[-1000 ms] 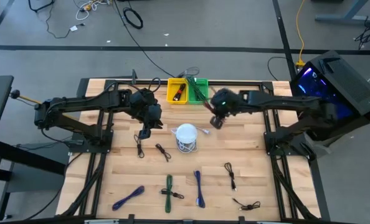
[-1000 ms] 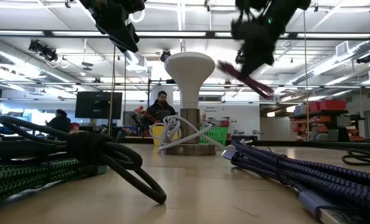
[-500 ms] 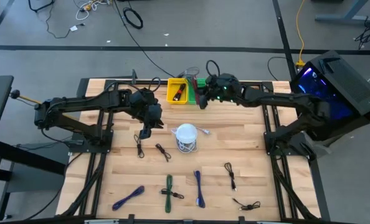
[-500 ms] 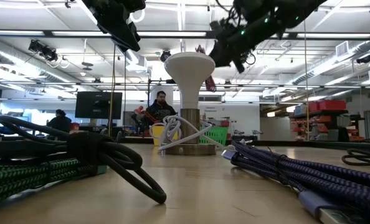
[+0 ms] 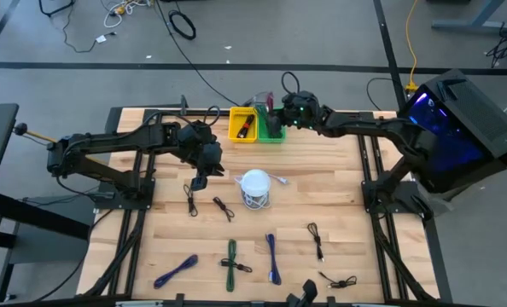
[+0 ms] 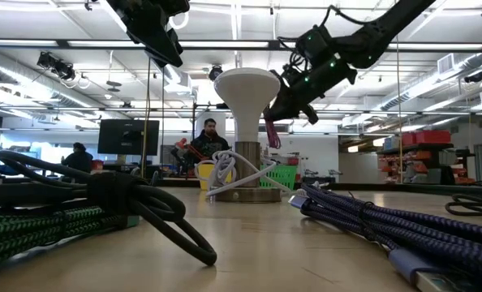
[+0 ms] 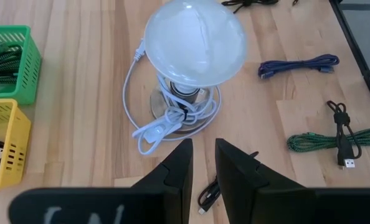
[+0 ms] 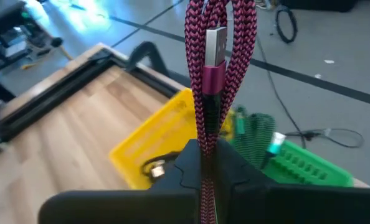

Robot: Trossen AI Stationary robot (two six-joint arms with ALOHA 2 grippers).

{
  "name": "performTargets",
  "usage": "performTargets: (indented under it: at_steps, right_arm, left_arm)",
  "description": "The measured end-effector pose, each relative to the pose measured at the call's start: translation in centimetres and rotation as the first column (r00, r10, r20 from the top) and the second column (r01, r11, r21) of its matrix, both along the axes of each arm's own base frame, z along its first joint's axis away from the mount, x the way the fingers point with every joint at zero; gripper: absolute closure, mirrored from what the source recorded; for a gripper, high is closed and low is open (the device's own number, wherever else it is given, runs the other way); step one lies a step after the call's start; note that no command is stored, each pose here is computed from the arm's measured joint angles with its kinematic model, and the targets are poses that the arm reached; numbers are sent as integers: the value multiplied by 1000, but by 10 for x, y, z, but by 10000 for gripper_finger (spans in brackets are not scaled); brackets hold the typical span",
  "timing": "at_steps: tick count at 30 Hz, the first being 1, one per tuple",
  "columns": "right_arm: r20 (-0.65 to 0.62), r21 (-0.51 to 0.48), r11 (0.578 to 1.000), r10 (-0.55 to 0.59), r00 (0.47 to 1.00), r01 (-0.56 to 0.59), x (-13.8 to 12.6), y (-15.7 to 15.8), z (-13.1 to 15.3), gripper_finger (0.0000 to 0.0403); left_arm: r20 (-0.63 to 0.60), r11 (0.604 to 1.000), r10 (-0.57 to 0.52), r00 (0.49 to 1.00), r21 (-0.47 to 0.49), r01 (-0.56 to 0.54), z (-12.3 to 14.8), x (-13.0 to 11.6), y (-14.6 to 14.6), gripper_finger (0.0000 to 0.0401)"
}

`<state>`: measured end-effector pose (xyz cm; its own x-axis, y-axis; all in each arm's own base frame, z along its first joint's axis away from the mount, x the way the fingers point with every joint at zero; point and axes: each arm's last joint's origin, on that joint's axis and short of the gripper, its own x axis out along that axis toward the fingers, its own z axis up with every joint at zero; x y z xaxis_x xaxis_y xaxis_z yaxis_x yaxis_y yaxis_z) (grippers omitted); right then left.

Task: Pick & Place USB Port
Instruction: Put the pink charger cable into the green bin

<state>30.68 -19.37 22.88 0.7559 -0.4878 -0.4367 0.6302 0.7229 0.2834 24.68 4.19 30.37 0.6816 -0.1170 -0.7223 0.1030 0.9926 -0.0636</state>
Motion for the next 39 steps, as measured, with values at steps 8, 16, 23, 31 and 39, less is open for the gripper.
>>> performTargets:
  at_steps: [8,16,23,31,39]
  right_arm:
    - [3,6,999,-52,999,52,-7,-17,-6,397]
    - [-1,-3,998,-62,998,62,-7,-22,-18,397]
    - [16,16,998,-61,998,60,-5,-35,-35,397]
    - [8,48,998,-38,999,37,-7,-39,-42,397]
    - [-29,73,997,-35,999,37,-9,-38,-46,397]
  left_arm:
    - [3,1000,2,1000,-2,-2,0,0,0,330]
    - [27,1000,2,1000,4,-2,2,2,0,330]
    - [34,1000,3,999,6,-3,2,2,1,330]
    - [36,1000,2,999,7,-2,2,3,0,330]
    - [36,1000,3,999,7,-4,2,3,1,330]
